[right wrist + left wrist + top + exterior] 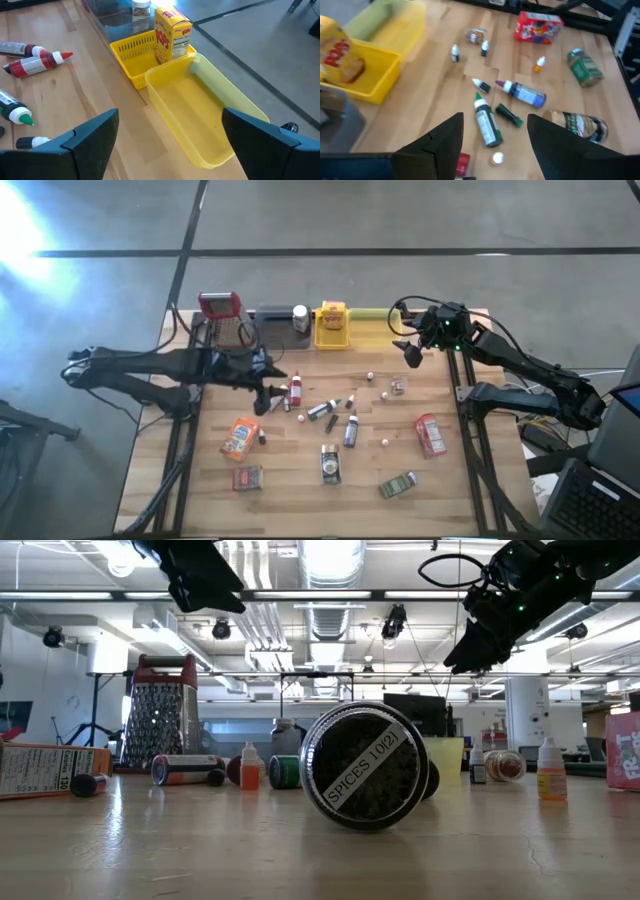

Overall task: Pick & Place Kitchen Items
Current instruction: Put the orange food coloring bottle into the light yellow bin

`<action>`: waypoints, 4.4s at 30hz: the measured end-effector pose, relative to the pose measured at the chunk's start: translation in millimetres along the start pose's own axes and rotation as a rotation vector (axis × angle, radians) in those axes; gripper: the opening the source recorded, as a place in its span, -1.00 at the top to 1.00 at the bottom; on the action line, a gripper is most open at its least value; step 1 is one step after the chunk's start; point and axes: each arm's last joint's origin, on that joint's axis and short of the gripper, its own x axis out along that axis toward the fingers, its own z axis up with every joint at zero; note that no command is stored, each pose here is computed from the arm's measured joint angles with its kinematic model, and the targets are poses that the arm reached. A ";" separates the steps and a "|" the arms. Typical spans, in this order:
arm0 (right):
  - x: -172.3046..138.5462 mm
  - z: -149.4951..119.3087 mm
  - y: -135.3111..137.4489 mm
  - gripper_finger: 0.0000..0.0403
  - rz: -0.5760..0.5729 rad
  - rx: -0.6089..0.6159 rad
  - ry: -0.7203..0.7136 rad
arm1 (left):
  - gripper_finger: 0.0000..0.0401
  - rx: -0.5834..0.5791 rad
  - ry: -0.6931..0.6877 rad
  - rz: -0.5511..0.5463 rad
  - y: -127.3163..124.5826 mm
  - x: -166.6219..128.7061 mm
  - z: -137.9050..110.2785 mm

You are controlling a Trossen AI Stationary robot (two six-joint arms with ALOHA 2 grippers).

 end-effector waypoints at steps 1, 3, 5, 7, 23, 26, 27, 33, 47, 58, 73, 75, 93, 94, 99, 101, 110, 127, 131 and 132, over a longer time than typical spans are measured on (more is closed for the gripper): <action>0.0 0.0 0.0 -0.69 0.000 0.000 0.000 | -0.12 0.006 -0.001 -0.009 -2.0 1.3 -2.1; 0.0 0.0 0.0 -0.66 0.000 -0.004 0.000 | -0.12 0.027 0.002 -0.024 -5.1 3.8 -6.7; 0.0 0.0 0.0 -0.63 0.000 -0.004 0.000 | -0.12 0.064 0.005 -0.035 -7.3 6.6 -11.6; 0.0 0.0 0.0 -0.59 0.000 -0.003 0.000 | -0.12 0.103 0.015 -0.040 -8.4 9.8 -16.6; 0.0 0.0 0.0 -0.35 0.000 0.000 0.000 | -0.13 0.091 0.080 -0.112 -7.2 47.5 -64.1; 0.0 0.0 0.0 -0.32 0.000 0.000 0.000 | -0.13 0.095 0.101 -0.112 -6.9 54.3 -73.7; 0.0 0.0 0.0 -0.30 0.000 0.000 0.000 | -0.13 0.096 0.115 -0.110 -7.0 56.3 -76.6; 0.0 0.0 0.0 -0.26 0.000 0.000 0.000 | -0.12 0.086 0.181 -0.122 -13.8 70.2 -93.9; -0.1 2.4 -0.2 -0.44 -0.002 0.020 -0.024 | -0.11 0.047 0.222 0.000 -36.4 100.8 -128.4; -0.1 4.3 -0.4 -0.41 -0.004 0.019 -0.044 | -0.11 -0.043 0.154 0.124 -46.2 127.1 -147.0; -0.1 4.4 -0.4 -0.18 -0.004 0.016 -0.045 | -0.11 -0.051 0.071 0.214 -47.1 149.5 -160.8; -0.1 4.4 -0.4 -0.16 -0.004 0.016 -0.045 | -0.11 -0.049 0.065 0.228 -46.8 150.1 -161.1; -0.1 4.4 -0.4 -0.30 -0.004 0.016 -0.045 | 0.23 -0.025 0.065 0.257 -45.1 149.5 -162.1; -0.1 4.4 -0.4 -0.31 -0.004 0.016 -0.045 | 0.26 -0.024 0.066 0.255 -45.2 149.6 -162.2; -0.1 4.4 -0.4 -0.33 -0.004 0.016 -0.045 | 0.37 -0.021 0.071 0.251 -45.2 149.5 -162.6; -0.2 4.4 -0.4 -0.31 -0.004 0.016 -0.045 | 0.40 -0.015 0.074 0.245 -45.3 149.5 -162.6; -0.1 4.3 -0.4 -0.16 -0.004 0.016 -0.044 | 0.49 -0.002 0.084 0.228 -45.5 149.6 -162.7; -0.1 4.3 -0.4 -0.18 -0.004 0.016 -0.044 | 0.50 -0.001 0.088 0.219 -45.8 149.5 -162.8; -0.1 4.3 -0.4 -0.24 -0.004 0.017 -0.044 | 0.50 -0.001 0.091 0.212 -46.0 149.3 -162.7; -0.1 4.3 -0.4 -0.25 -0.004 0.018 -0.044 | 0.50 -0.002 0.093 0.206 -46.1 148.9 -162.3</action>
